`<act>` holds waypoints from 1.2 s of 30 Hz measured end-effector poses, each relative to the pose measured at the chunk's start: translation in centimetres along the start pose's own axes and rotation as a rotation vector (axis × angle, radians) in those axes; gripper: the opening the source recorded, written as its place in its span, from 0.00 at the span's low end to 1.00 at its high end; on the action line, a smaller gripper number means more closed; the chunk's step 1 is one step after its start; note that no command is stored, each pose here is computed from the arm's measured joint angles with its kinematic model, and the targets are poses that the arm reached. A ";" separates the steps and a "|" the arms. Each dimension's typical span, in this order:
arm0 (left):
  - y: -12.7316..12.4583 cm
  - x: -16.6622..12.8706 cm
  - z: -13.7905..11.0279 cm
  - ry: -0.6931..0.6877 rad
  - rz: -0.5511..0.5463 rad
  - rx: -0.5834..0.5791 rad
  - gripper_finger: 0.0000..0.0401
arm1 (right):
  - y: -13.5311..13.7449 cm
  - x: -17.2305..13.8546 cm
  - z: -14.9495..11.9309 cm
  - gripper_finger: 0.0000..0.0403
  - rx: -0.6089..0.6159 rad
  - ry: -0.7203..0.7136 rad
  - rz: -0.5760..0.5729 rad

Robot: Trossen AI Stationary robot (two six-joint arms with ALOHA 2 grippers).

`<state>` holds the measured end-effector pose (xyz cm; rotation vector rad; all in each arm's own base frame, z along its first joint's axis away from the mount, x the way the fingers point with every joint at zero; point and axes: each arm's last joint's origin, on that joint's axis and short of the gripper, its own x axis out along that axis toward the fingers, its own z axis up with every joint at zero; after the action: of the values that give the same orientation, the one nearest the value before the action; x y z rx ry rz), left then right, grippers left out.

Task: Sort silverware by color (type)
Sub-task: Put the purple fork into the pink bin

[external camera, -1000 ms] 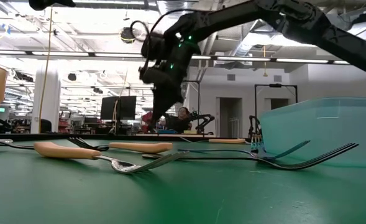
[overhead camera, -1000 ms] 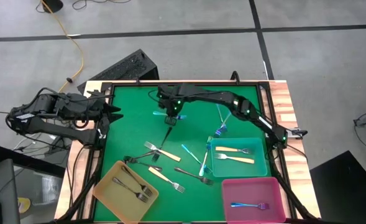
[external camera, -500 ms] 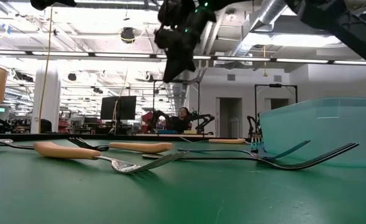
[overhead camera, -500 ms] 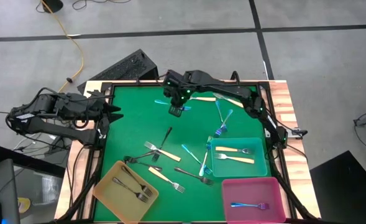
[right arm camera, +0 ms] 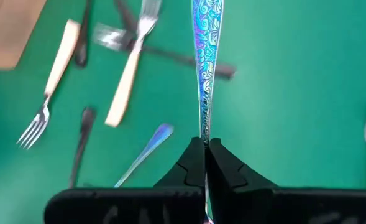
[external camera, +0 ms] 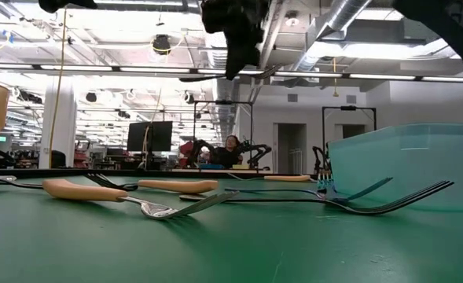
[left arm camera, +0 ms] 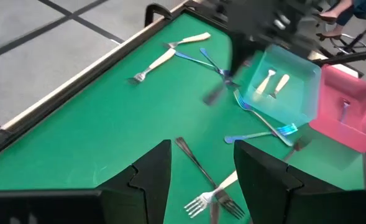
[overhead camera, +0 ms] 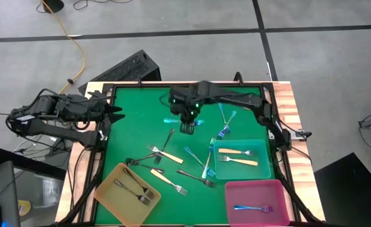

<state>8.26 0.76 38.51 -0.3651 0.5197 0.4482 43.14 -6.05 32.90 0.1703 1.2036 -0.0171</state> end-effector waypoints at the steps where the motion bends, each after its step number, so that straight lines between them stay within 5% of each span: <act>1: 0.0 0.0 0.0 -0.003 0.005 0.000 0.39 | 0.8 0.1 -0.2 0.05 -0.009 0.022 0.006; 8: -0.1 0.0 0.2 -0.024 0.005 -0.007 0.39 | 6.8 0.7 -1.2 0.05 -0.109 0.081 0.046; 19: -0.2 0.0 0.5 -0.051 -0.011 -0.057 0.39 | 12.8 1.0 -2.9 0.05 -0.181 0.109 -0.047; 36: -0.3 -0.1 1.1 -0.136 0.030 -0.089 0.39 | 16.1 0.6 -5.5 0.05 -0.271 0.113 -0.116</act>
<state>8.76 1.00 39.46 -0.4092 0.3740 0.5224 39.94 10.71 32.36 -0.1374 1.3139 0.0551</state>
